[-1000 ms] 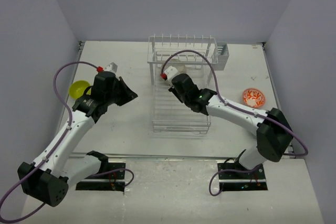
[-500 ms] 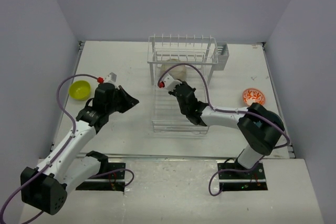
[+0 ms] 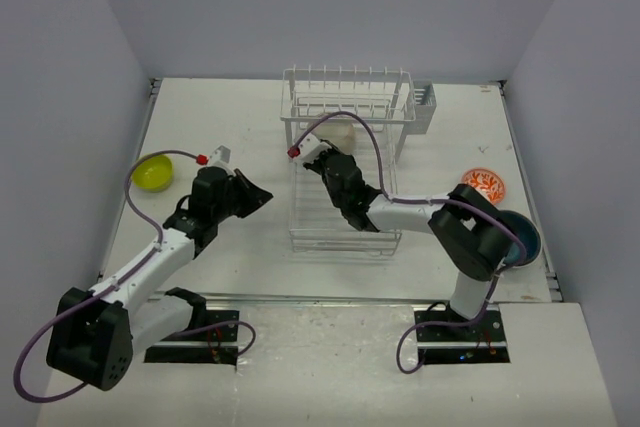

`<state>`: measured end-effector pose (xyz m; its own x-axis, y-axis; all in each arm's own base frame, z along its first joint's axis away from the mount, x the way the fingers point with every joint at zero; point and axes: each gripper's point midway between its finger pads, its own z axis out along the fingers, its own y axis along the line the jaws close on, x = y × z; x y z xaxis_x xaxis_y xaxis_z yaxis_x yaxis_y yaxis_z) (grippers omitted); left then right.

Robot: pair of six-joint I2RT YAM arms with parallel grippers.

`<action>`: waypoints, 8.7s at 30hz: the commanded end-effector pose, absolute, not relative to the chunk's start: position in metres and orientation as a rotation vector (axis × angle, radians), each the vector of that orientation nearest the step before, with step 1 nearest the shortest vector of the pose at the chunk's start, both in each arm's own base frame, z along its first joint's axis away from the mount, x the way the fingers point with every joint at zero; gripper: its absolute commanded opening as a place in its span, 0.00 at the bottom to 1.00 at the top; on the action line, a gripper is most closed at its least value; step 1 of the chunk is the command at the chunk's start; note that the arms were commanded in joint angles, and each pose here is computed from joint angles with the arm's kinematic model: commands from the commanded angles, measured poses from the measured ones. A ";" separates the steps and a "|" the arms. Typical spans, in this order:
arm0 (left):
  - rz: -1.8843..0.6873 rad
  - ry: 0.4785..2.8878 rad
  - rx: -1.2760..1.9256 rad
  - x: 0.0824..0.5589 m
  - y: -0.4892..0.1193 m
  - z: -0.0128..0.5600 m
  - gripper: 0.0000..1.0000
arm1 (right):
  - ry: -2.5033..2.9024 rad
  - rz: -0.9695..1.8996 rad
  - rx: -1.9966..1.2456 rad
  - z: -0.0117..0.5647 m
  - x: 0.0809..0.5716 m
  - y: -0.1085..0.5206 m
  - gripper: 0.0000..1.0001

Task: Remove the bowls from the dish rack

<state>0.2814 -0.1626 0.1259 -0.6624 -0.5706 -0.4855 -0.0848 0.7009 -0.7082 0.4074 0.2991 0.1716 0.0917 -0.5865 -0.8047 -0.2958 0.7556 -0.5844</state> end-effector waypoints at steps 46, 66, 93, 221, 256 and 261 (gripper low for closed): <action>-0.879 2.115 -0.450 0.320 -0.164 0.124 0.00 | 1.530 -0.136 -0.676 0.157 0.477 0.310 0.00; -0.866 2.106 -0.431 0.315 -0.161 0.132 0.00 | 1.638 -0.199 -0.759 0.121 0.460 0.295 0.00; -0.877 2.157 -0.418 0.311 -0.165 0.121 0.00 | 1.852 -0.095 -0.796 0.082 0.387 0.292 0.00; -0.417 2.759 -0.165 0.236 -0.210 0.123 0.23 | 2.581 1.207 0.071 0.147 0.196 0.236 0.90; -0.376 2.801 -0.146 0.248 -0.218 0.109 0.00 | 2.616 1.239 -0.011 0.121 0.225 0.250 0.90; -0.374 2.800 -0.137 0.250 -0.219 0.111 0.00 | 2.615 1.260 -0.002 0.118 0.231 0.255 0.89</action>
<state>0.2375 -0.2174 0.1081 -0.9575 -0.1398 -0.2523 -0.0649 0.9567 -0.2839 0.2165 0.2475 0.1043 -0.9816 0.1076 -0.1578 -0.0484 0.6591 0.7505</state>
